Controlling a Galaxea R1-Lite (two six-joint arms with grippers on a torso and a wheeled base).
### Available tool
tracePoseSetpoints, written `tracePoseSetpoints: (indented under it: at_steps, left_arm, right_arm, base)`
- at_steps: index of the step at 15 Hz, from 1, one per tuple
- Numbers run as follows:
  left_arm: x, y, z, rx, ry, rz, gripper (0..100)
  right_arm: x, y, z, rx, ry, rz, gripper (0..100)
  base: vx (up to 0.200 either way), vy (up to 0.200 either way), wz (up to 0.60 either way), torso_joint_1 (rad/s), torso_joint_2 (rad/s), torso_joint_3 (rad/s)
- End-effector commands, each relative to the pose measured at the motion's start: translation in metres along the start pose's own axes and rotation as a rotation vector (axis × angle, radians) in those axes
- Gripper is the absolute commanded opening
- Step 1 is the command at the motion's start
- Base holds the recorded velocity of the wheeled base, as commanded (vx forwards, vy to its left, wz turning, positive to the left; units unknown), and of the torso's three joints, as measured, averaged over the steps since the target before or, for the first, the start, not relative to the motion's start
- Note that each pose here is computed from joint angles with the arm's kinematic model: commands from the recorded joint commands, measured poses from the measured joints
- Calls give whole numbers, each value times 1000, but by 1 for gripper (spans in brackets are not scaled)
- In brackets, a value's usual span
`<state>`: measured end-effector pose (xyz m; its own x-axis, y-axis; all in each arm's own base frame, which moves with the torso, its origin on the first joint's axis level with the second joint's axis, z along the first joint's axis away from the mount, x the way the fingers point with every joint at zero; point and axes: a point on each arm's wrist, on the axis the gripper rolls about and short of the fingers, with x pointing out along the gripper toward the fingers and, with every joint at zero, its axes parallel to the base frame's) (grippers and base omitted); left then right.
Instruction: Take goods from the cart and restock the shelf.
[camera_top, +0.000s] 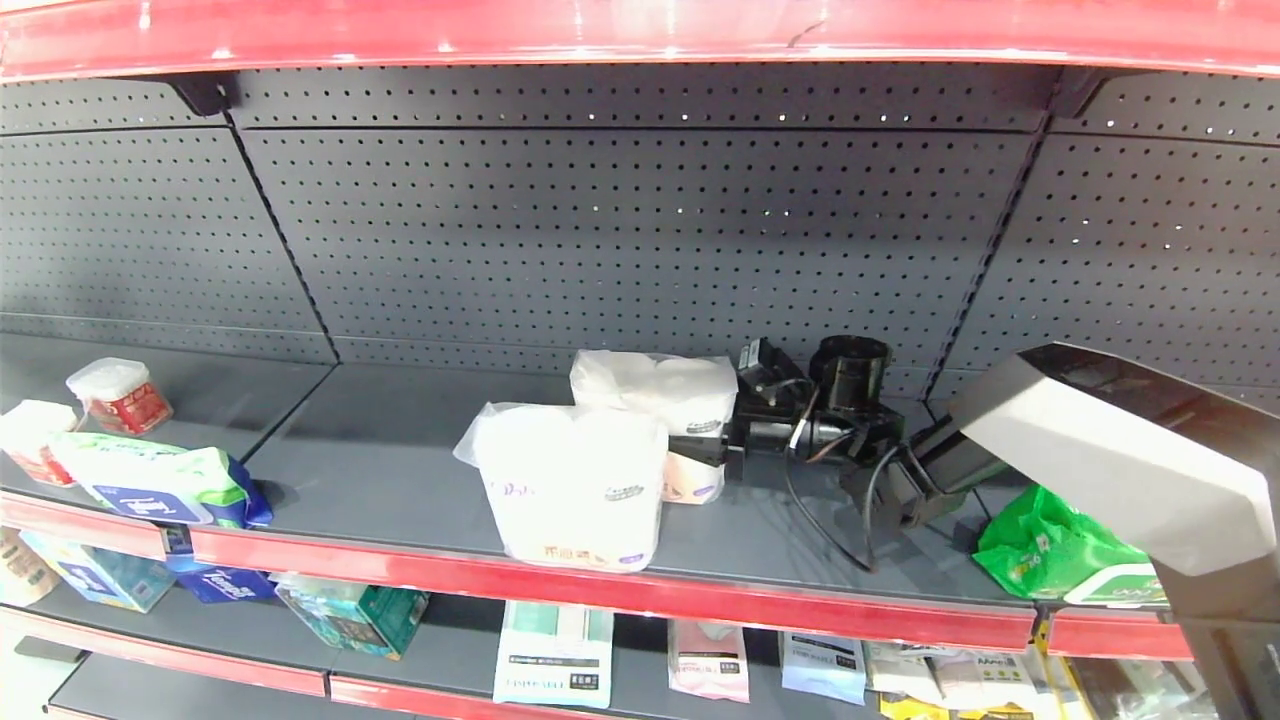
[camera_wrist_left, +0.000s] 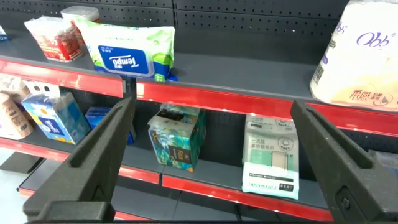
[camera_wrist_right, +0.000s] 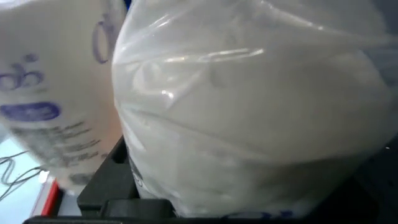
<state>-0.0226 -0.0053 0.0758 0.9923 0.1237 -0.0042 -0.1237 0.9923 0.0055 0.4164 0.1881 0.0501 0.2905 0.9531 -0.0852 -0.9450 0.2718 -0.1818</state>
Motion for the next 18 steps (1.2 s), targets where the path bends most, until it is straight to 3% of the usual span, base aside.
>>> tracePoseSetpoints:
  at_steps: [1,7,18]
  left_arm:
    - [0,0,0,0,2,0,100]
    - [0,0,0,0,0,0,100]
    - [0,0,0,0,0,0,100]
  right_arm:
    - [9,0,-3,-6,2,-18,0]
    - [21,2,-8,-14,-4,-7,0]
    - [23,-3,-13,-9,35,-141,0]
  base:
    - [0,0,0,0,0,0]
    - [0,0,0,0,0,0]
    - [0,0,0,0,0,0]
